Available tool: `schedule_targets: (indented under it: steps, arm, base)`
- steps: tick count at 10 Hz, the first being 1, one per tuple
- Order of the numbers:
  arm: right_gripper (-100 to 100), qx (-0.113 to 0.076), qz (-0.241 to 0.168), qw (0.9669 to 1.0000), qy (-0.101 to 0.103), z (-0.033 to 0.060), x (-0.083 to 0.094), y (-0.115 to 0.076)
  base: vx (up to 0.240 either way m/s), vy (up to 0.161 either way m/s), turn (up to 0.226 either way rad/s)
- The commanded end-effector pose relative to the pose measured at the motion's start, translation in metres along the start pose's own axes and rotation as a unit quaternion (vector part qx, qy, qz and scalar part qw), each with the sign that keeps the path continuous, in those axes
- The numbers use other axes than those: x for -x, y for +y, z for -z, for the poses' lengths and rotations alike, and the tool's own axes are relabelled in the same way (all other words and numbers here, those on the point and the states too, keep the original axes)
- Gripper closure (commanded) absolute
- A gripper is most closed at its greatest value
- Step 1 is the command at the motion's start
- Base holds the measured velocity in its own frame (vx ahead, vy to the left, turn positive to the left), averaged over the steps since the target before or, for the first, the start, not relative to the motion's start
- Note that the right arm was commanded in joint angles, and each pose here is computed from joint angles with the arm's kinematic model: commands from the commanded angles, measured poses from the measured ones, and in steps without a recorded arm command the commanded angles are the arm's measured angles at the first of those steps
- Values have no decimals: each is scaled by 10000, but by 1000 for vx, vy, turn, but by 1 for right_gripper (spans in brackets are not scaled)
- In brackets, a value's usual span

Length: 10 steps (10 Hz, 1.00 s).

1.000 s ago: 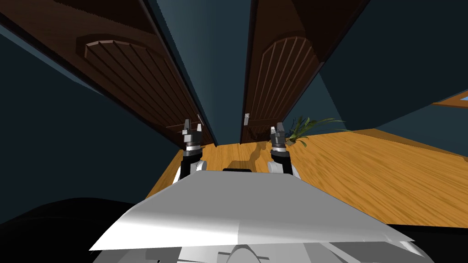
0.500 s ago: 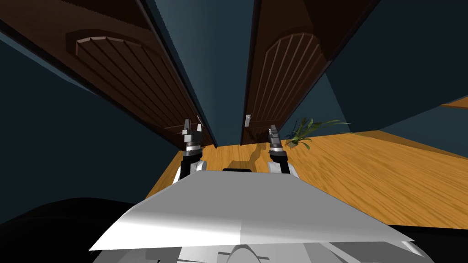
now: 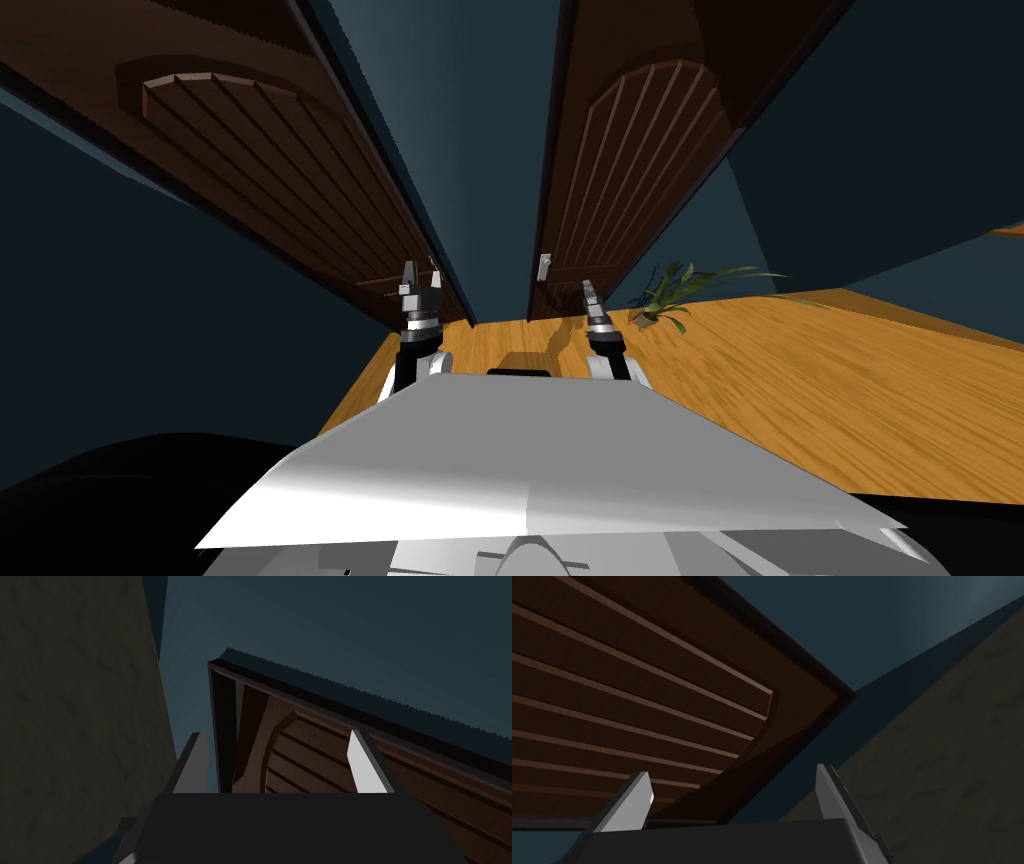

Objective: Pull the door open

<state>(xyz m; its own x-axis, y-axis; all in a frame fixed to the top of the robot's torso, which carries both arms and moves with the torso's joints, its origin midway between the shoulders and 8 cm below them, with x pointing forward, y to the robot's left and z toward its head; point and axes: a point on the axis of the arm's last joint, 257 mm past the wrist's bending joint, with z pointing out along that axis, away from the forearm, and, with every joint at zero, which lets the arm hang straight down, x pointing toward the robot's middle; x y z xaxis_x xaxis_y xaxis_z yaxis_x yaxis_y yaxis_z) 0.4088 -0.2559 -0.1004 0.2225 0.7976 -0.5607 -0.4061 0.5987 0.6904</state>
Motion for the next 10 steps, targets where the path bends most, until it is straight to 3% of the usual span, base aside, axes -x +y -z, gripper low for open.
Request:
schedule_targets:
  steps: [1, 5, 7, 10]
  arm:
    - [-100, -101, 309, 9994, 125, 9, -78, -123]
    - [-100, -319, 1025, 9933, 435, 65, -241, -400]
    - [-100, -417, 1369, 9879, 593, 99, -316, -537]
    - [-100, -549, 1870, 9773, 832, 158, -422, -739]
  base:
    - [95, 18, 14]
    - [98, 13, 15]
    - [100, 4, 15]
    - [95, 3, 15]
